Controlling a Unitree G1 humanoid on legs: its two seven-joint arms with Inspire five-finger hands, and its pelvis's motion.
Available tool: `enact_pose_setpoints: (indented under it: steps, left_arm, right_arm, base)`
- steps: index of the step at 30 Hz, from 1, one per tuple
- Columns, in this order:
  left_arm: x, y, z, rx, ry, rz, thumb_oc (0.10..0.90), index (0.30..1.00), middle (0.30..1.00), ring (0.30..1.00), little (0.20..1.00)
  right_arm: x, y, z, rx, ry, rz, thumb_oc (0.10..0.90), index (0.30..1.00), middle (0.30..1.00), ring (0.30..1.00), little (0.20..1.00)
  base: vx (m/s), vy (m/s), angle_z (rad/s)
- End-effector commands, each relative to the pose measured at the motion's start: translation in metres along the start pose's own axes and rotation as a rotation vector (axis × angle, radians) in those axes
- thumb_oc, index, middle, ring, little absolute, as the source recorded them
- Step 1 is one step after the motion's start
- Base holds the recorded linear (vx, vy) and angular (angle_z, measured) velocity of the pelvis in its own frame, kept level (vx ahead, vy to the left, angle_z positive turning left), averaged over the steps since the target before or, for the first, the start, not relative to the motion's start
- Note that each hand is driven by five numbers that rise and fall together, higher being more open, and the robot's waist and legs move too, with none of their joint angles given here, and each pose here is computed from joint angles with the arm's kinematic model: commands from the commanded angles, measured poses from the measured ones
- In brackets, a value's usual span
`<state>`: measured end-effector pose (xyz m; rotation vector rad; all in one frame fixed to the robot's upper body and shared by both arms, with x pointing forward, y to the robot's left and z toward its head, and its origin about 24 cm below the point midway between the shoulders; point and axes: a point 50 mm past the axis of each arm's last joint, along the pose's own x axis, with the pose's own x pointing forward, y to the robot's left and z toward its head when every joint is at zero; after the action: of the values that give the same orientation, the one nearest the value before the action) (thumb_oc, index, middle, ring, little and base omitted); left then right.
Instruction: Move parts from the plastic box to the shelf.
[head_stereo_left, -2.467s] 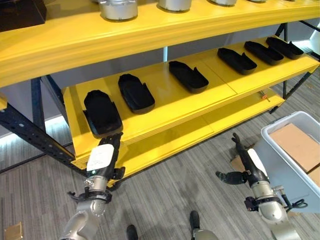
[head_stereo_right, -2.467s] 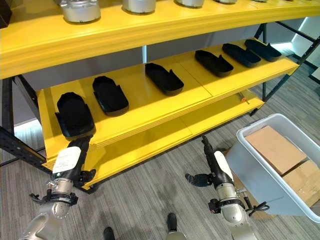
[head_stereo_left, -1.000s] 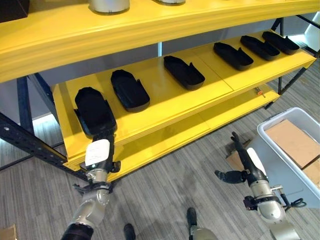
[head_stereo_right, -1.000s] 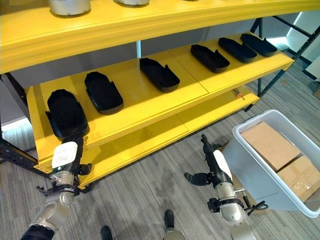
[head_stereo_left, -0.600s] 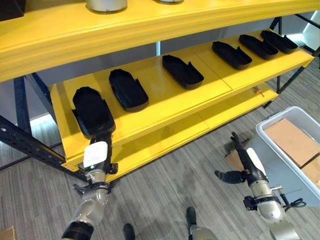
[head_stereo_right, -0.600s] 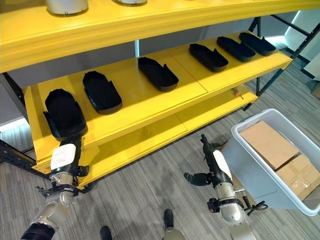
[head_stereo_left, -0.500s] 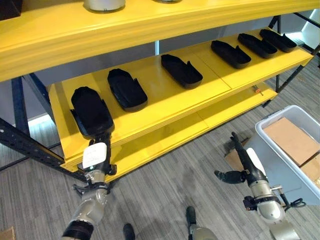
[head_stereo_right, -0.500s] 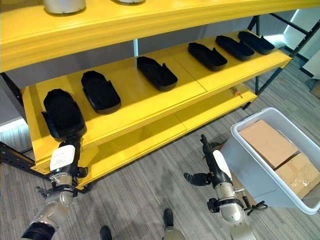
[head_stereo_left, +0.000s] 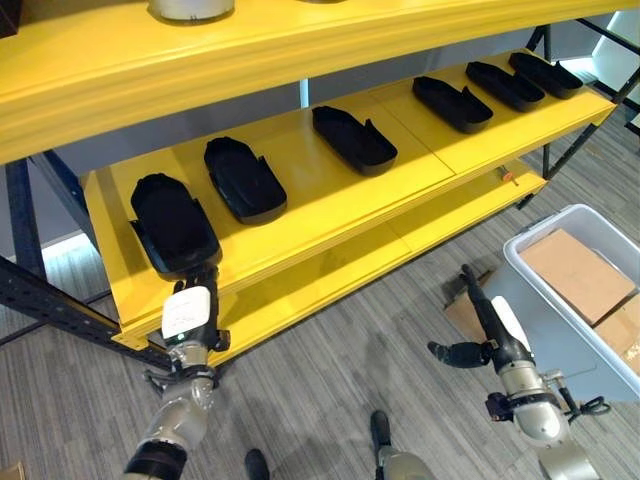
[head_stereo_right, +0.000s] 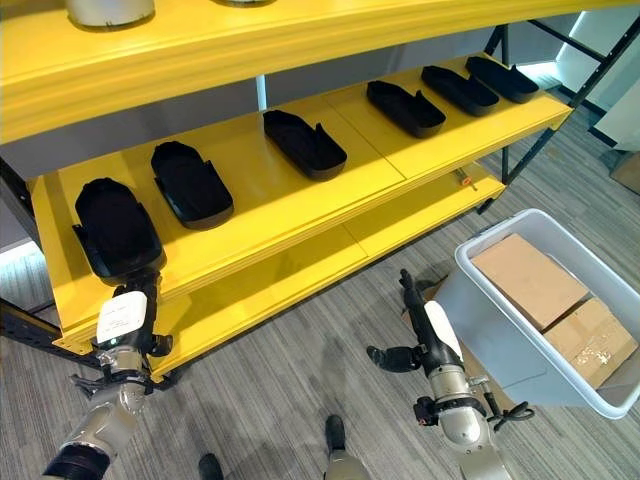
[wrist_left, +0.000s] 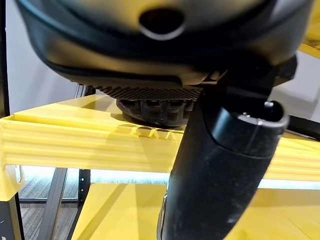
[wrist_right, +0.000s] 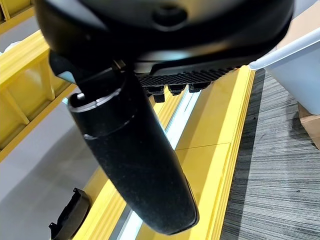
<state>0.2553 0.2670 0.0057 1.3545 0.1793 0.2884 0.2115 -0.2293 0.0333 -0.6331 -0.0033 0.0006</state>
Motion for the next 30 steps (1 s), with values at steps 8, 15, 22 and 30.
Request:
enact_pose_setpoints:
  steps: [8, 15, 22, 30]
  left_arm:
    - [0.047, 0.065, 0.007, -0.026, 0.003, 0.296, 0.9, 1.0, 1.0, 1.0, 1.0]
    - [0.048, 0.063, -0.001, -0.028, 0.044, 0.292, 0.9, 1.0, 1.0, 1.0, 1.0]
    - [0.05, 0.066, -0.006, -0.024, 0.068, 0.299, 0.9, 1.0, 1.0, 1.0, 1.0]
    - [0.049, 0.069, -0.013, -0.018, 0.09, 0.307, 0.9, 1.0, 1.0, 1.0, 1.0]
  right_arm:
    - [0.024, -0.032, 0.049, 0.012, -0.273, -0.137, 0.9, 1.0, 1.0, 1.0, 1.0]
    - [0.025, -0.032, 0.049, 0.013, -0.275, -0.138, 0.9, 1.0, 1.0, 1.0, 1.0]
    - [0.024, -0.031, 0.049, 0.009, -0.275, -0.127, 0.9, 1.0, 1.0, 1.0, 1.0]
    - [0.022, -0.032, 0.049, 0.007, -0.274, -0.125, 0.9, 1.0, 1.0, 1.0, 1.0]
  base:
    - [0.0, 0.0, 0.0]
    - [0.0, 0.0, 0.0]
    - [0.0, 0.0, 0.0]
    - [0.0, 0.0, 0.0]
